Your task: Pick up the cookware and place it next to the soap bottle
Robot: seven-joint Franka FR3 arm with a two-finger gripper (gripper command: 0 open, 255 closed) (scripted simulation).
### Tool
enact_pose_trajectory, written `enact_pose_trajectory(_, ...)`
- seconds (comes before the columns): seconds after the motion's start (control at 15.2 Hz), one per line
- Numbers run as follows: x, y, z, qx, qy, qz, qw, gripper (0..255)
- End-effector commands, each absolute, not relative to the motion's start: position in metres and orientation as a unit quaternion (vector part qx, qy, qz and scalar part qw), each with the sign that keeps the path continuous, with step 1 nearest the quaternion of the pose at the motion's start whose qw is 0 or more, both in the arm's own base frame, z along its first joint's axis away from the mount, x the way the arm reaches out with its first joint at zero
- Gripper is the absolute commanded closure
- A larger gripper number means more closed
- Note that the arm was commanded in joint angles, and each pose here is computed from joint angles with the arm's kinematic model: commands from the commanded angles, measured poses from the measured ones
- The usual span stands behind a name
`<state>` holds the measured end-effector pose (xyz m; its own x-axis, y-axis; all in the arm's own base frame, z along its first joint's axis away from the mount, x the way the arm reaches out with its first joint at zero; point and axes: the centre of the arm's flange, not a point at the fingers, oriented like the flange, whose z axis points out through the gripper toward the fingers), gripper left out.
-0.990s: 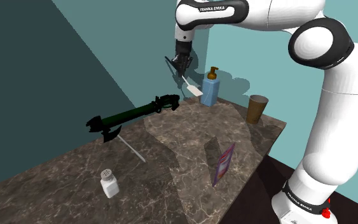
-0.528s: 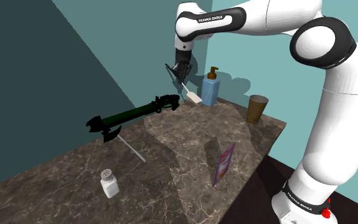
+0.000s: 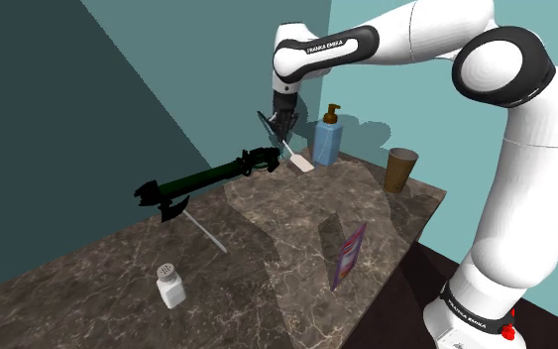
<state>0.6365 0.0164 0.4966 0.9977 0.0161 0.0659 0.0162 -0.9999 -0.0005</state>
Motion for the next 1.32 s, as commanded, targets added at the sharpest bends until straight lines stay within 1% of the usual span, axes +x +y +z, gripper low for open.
enact_pose_trajectory(0.0,0.637,0.016,0.487,-0.999,-0.008,-0.033,0.001,255)
enact_pose_trajectory(1.25,0.637,0.016,0.386,-0.999,-0.008,-0.033,0.001,255)
